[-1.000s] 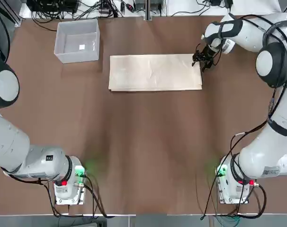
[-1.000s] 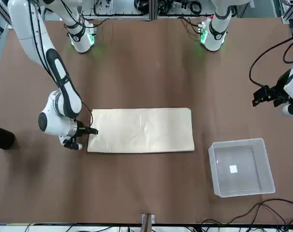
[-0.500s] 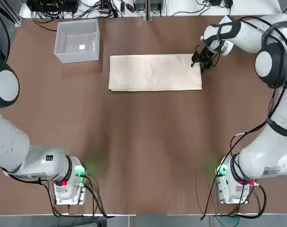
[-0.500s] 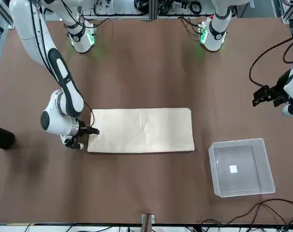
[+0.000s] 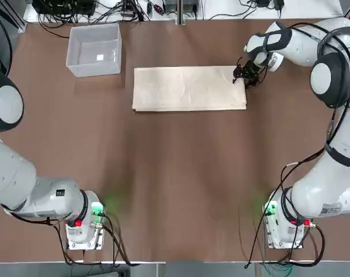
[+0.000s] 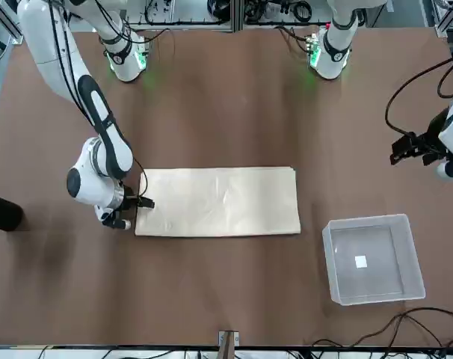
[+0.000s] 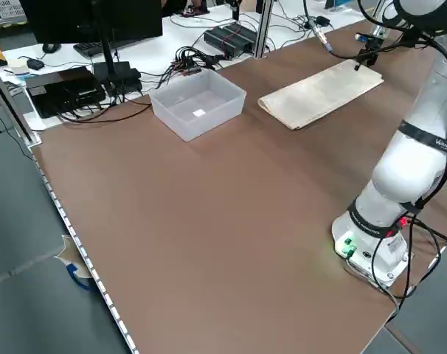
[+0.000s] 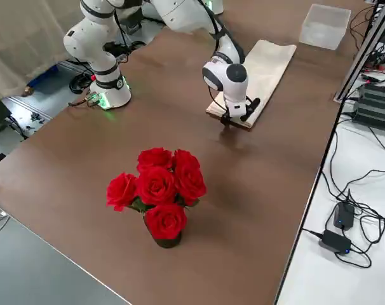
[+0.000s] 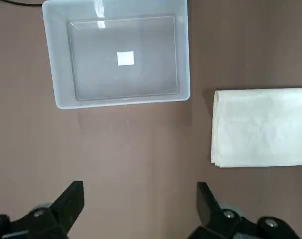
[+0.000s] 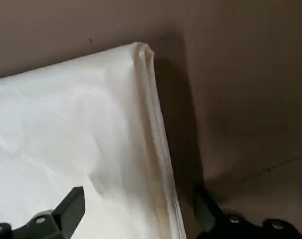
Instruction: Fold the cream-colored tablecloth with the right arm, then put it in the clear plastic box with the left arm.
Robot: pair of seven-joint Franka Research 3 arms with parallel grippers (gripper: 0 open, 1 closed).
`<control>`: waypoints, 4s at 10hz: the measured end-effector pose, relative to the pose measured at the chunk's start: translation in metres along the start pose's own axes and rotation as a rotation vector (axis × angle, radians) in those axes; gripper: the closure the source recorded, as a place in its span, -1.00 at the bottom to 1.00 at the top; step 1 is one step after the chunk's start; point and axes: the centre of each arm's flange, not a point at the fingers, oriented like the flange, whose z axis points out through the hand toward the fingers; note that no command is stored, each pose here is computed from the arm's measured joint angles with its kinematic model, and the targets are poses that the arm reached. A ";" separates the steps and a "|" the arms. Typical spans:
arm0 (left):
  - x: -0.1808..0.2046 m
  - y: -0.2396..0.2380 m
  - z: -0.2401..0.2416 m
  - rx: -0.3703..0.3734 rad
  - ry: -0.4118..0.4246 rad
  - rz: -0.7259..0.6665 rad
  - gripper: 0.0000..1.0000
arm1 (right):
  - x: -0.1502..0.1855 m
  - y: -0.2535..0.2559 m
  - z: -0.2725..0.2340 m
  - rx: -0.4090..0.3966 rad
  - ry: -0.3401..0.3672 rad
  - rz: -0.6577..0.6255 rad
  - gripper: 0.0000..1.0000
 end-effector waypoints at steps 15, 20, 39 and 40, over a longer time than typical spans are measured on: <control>0.001 0.000 0.003 0.000 -0.005 0.001 -0.99 | 0.002 -0.012 -0.003 0.007 0.011 -0.035 -0.27; 0.001 0.000 0.003 0.000 -0.006 0.001 -0.99 | 0.011 0.006 -0.011 0.012 0.024 -0.091 -0.22; 0.001 0.004 0.004 0.000 -0.006 0.007 -0.99 | 0.010 0.007 -0.008 0.013 0.007 -0.037 0.94; 0.001 0.004 0.004 0.000 -0.006 0.007 -0.99 | 0.011 0.004 -0.011 0.017 -0.026 -0.050 0.94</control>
